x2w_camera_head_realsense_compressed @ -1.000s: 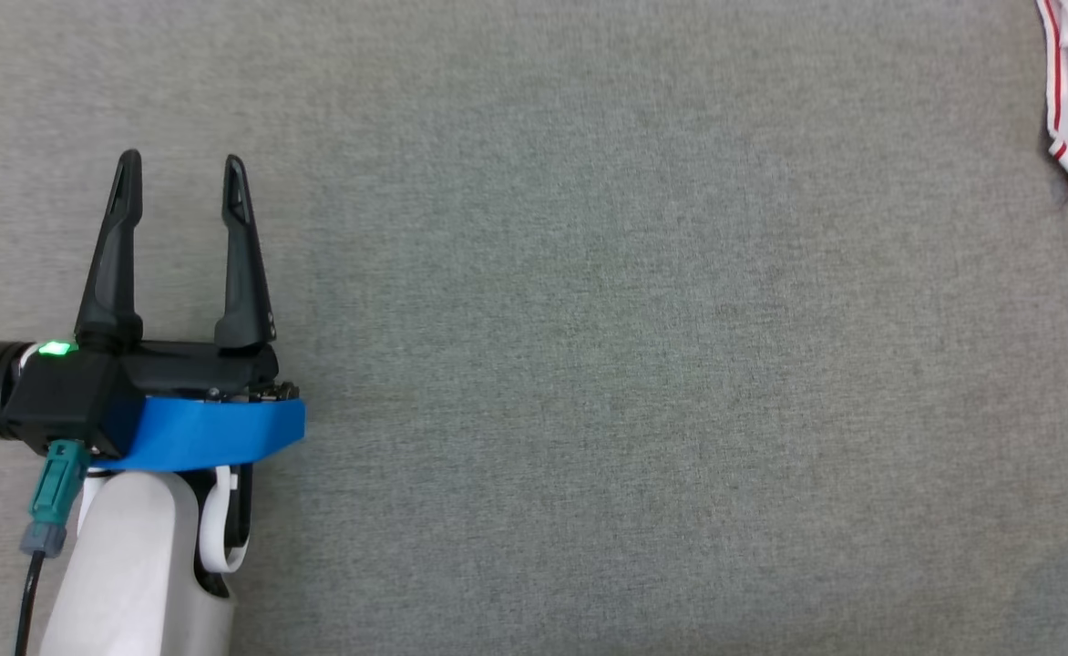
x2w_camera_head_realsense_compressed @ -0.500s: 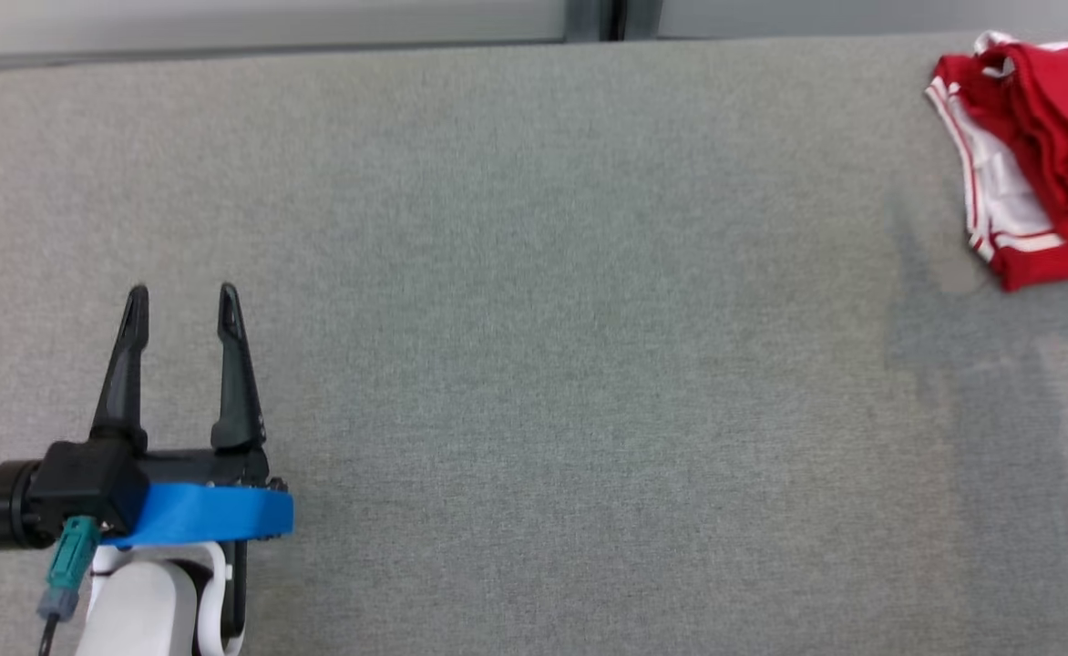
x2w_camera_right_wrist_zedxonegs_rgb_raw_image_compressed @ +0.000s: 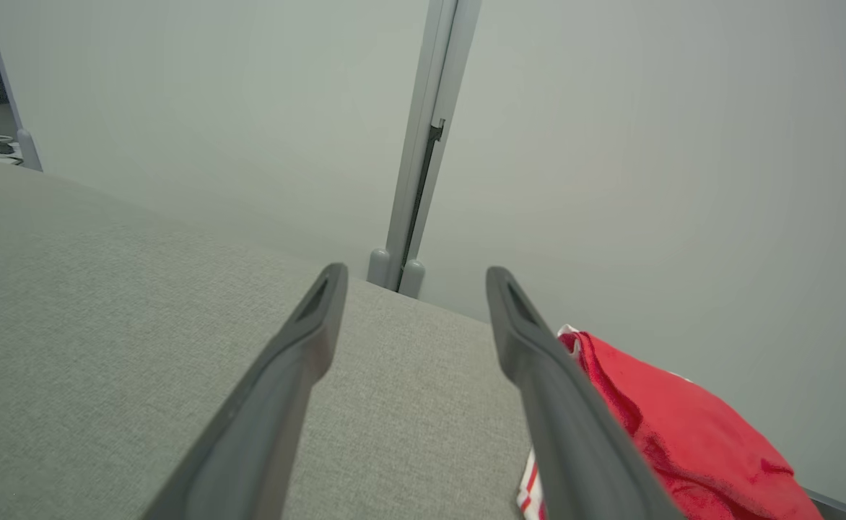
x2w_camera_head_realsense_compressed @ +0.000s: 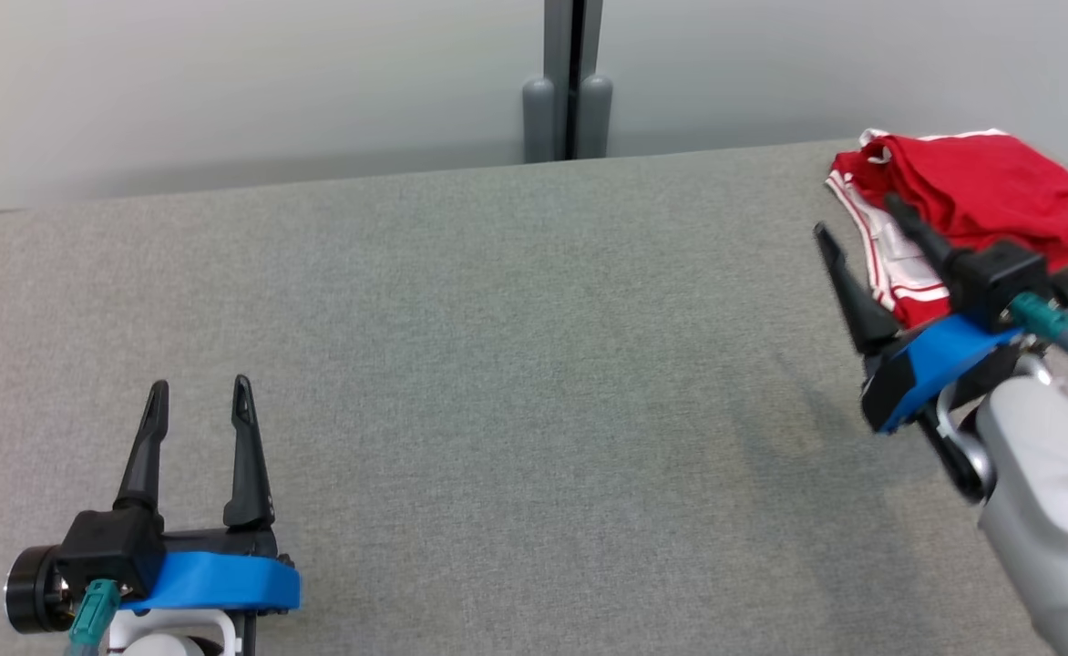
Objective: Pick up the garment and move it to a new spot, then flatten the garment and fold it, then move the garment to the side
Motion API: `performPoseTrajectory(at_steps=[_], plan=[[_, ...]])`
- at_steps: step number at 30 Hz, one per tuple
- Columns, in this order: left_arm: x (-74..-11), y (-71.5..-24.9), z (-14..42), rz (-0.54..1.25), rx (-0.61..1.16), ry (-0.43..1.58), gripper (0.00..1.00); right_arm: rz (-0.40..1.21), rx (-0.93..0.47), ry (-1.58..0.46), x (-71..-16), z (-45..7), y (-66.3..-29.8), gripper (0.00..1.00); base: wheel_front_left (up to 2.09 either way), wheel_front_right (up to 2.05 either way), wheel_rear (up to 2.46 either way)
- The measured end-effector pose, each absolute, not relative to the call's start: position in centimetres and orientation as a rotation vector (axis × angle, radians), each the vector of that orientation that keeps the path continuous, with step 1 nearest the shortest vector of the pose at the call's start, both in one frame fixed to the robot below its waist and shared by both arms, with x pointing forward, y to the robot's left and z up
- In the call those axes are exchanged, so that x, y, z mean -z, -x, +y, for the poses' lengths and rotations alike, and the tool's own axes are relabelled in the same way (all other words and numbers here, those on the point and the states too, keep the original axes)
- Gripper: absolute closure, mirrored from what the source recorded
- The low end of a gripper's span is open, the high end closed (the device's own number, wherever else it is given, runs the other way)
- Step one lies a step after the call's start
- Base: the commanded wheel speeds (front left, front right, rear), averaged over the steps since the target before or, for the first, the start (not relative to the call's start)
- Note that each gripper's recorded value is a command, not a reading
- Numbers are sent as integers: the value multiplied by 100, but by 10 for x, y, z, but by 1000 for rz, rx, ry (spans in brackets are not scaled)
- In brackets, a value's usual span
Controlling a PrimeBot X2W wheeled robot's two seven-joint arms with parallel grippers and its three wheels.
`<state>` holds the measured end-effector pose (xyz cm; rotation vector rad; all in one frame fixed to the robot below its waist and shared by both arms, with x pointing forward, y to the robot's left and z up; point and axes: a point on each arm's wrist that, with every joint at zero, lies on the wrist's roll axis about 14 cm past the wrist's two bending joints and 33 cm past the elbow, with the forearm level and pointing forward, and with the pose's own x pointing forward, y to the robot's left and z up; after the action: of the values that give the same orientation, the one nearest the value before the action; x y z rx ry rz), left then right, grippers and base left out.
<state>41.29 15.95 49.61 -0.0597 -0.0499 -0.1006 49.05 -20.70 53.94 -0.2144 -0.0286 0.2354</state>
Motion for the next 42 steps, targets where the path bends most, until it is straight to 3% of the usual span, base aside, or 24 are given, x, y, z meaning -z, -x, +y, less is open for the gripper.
performPoseTrajectory(at_steps=[21,42], plan=[[-504,-385,166,-45,78,71,0,-73,-125,-19,-518,-196,-402,0,0,0,0],[-507,-370,184,-36,26,70,0,-50,-81,-67,-520,-177,-369,0,0,0,0]])
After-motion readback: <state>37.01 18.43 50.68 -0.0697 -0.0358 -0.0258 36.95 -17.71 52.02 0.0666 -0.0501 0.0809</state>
